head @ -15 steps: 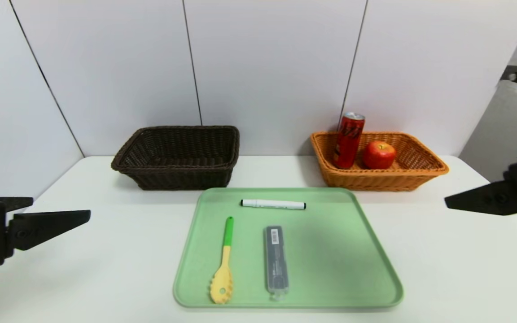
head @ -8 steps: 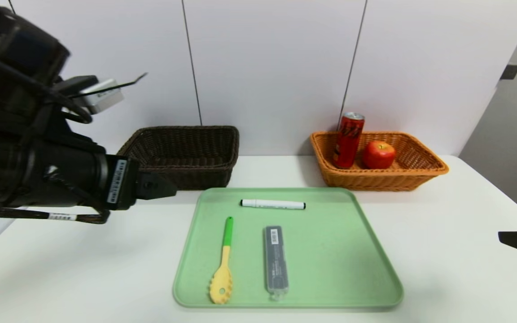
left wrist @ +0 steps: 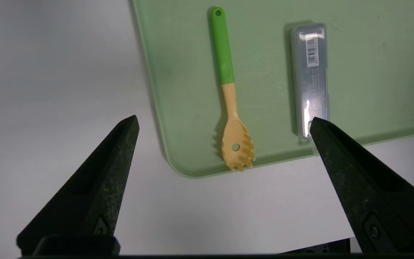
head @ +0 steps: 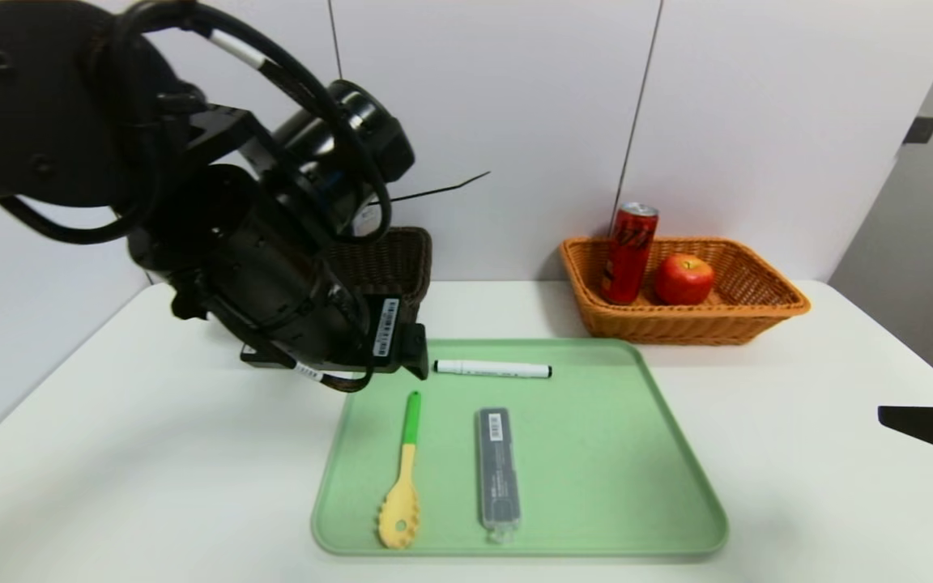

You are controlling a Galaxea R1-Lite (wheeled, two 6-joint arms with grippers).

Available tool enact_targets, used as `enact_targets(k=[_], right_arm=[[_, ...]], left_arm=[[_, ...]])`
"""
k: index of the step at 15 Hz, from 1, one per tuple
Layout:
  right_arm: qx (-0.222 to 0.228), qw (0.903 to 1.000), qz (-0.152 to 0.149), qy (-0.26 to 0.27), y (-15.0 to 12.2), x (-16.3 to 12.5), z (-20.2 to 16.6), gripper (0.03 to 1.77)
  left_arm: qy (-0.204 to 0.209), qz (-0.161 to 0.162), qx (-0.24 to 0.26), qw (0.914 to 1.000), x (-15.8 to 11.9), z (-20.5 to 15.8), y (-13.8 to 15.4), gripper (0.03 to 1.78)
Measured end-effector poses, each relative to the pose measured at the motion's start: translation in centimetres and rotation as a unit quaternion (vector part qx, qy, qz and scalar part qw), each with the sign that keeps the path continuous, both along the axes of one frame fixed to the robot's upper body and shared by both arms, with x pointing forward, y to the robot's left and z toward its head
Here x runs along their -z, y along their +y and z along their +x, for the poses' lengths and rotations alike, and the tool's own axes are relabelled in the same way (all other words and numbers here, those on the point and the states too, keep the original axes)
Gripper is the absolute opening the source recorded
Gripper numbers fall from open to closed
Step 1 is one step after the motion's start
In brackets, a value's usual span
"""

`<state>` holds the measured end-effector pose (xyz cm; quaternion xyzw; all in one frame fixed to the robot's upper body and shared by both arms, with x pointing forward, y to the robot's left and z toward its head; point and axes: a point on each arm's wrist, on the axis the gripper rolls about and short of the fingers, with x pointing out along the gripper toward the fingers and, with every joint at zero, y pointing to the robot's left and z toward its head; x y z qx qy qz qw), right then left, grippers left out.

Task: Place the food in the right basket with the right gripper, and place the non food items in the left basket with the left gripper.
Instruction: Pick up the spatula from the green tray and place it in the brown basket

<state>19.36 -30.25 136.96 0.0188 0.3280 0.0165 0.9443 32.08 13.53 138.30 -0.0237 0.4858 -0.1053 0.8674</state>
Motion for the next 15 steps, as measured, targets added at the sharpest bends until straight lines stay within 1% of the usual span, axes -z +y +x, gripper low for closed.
enact_targets(k=[1,3,7,11,15], right_arm=[[0.005,1.0000,0.000,0.001,-0.1,0.1,0.0,1.70],[0.020,0.9998,0.000,0.003,-0.4,0.1,0.1,1.70],[0.034,0.9994,0.000,0.005,-0.7,0.5,0.3,1.70],[0.042,0.9991,0.001,0.011,-0.8,0.9,0.3,1.70],[0.043,0.9990,0.001,0.011,-0.8,1.0,0.4,1.70]], left_arm=[[0.017,0.006,0.002,0.9998,0.3,0.6,-0.7,1.69],[0.058,0.032,0.005,0.9978,2.0,1.7,-2.0,1.69],[0.095,0.070,0.022,0.9927,5.2,3.5,-3.8,1.69],[0.123,0.074,0.026,0.9893,7.0,4.4,-4.5,1.69],[0.136,0.072,0.028,0.9877,8.1,5.0,-4.9,1.69]])
